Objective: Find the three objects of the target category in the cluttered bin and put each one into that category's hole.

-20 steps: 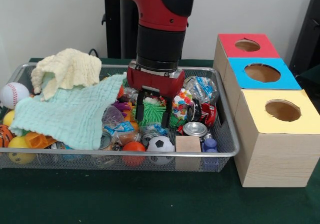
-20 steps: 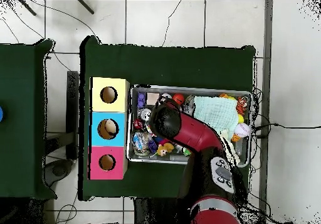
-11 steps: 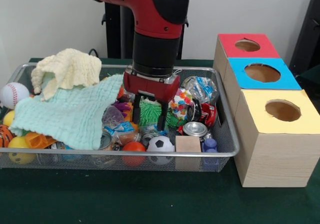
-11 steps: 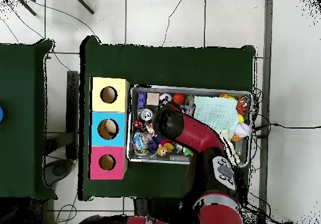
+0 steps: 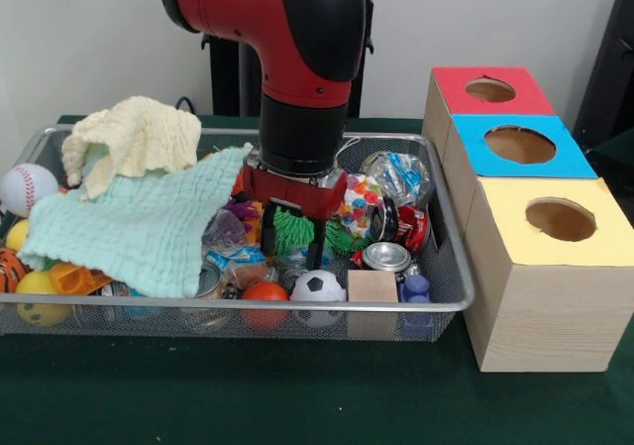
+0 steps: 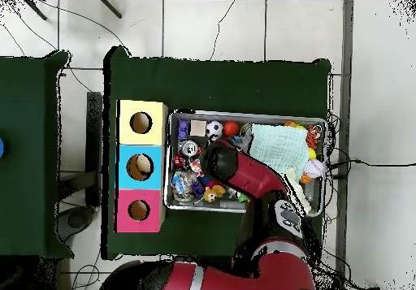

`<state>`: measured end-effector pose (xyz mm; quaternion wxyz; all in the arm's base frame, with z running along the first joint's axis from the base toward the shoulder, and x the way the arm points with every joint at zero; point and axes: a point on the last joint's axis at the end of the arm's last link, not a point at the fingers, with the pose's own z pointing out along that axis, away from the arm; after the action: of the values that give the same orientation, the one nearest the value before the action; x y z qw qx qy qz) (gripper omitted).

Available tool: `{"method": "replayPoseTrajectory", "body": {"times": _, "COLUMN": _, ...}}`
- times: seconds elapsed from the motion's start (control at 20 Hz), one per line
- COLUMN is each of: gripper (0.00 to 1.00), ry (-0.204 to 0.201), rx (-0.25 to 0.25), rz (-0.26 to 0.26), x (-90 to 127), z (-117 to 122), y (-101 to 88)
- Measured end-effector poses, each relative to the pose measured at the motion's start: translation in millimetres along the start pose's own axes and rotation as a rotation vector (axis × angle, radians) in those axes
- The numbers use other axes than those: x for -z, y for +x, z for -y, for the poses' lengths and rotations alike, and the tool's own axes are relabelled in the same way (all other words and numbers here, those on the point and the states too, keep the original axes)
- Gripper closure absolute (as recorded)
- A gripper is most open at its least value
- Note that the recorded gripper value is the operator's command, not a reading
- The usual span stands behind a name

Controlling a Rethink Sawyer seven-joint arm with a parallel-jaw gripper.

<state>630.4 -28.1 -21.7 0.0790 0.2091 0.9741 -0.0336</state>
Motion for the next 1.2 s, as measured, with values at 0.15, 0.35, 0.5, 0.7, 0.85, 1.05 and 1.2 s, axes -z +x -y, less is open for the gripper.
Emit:
{"method": "replayPoseTrajectory", "body": {"times": 0.15, "gripper": 0.00, "ry": 0.000, "rx": 0.003, "rz": 0.001, "x": 0.3, "z": -1.9, "y": 0.4}}
{"method": "replayPoseTrajectory", "body": {"times": 0.35, "gripper": 0.00, "ry": -0.002, "rx": 0.013, "rz": 0.001, "x": 0.9, "z": -7.9, "y": 2.8}}
{"method": "replayPoseTrajectory", "body": {"times": 0.5, "gripper": 0.00, "ry": -0.005, "rx": 0.028, "rz": 0.002, "x": 1.7, "z": -16.7, "y": 6.5}}
{"method": "replayPoseTrajectory", "body": {"times": 0.7, "gripper": 0.00, "ry": -0.009, "rx": 0.052, "rz": 0.002, "x": 2.2, "z": -30.3, "y": 12.7}}
{"method": "replayPoseTrajectory", "body": {"times": 0.85, "gripper": 0.00, "ry": -0.010, "rx": 0.063, "rz": 0.002, "x": 0.1, "z": -37.0, "y": 15.2}}
{"method": "replayPoseTrajectory", "body": {"times": 1.05, "gripper": 0.00, "ry": -0.009, "rx": 0.072, "rz": 0.002, "x": -6.3, "z": -41.1, "y": 15.4}}
{"method": "replayPoseTrajectory", "body": {"times": 1.2, "gripper": 0.00, "ry": -0.005, "rx": 0.073, "rz": 0.003, "x": -7.2, "z": -40.0, "y": 14.6}}
